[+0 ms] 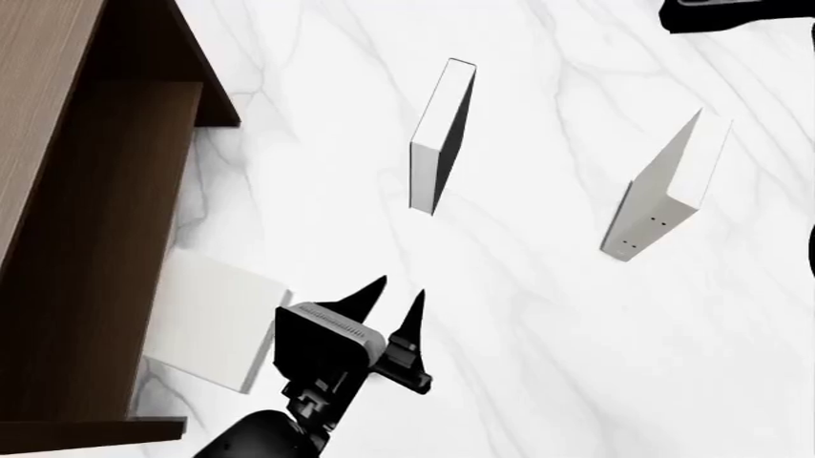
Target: Pick up the book on the right and place it under the cabinet shelf.
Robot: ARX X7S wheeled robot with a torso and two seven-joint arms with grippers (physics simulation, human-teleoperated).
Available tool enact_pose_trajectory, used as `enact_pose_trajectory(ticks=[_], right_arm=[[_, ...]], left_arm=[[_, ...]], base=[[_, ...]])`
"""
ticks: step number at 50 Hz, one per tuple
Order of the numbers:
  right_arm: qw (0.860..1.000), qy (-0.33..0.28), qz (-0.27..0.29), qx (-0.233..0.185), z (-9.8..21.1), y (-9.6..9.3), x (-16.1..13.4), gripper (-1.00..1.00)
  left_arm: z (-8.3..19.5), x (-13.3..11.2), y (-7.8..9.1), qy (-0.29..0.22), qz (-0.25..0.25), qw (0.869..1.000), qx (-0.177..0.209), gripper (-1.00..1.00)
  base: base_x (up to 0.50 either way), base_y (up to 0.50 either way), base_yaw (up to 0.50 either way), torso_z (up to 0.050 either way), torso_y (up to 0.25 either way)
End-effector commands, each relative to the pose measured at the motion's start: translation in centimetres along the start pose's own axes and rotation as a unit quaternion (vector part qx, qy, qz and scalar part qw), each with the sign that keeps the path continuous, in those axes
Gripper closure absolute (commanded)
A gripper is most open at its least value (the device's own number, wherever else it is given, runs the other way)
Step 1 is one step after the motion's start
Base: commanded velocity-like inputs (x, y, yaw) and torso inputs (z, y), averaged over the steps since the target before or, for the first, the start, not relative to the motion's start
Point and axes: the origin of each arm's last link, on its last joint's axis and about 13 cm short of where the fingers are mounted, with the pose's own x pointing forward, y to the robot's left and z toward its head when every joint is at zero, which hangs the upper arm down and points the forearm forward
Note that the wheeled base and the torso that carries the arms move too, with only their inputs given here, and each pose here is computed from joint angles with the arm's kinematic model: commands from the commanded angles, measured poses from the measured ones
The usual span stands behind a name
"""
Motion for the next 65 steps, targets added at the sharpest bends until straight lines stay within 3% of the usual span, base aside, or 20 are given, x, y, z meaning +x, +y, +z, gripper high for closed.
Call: enact_pose_trajectory(ticks=[1, 34, 65], right_arm=[[1.0, 0.001, -0.002, 0.0, 0.0, -0.2, -0.1, -1.0], [1.0, -0.002, -0.002, -0.002, 0.3, -0.1, -0.2, -1.0], [1.0, -0.005, 0.003, -0.001, 0.8, -0.1, -0.2, -1.0]], left_arm=[[-1.8, -1.7, 2.6, 0.087, 0.134, 0.986, -0.053, -1.0], [-1.9, -1.8, 4.4, 0.071, 0.209, 0.974, -0.05, -1.0], [-0.7, -2.5, 6.1, 0.064, 0.245, 0.967, -0.025, -1.0]], base=[[0.0, 0.0, 0.0, 0.0, -0.01], [0.0, 0.0, 0.0, -0.002, -0.005], [0.0, 0.0, 0.01, -0.001, -0.005]])
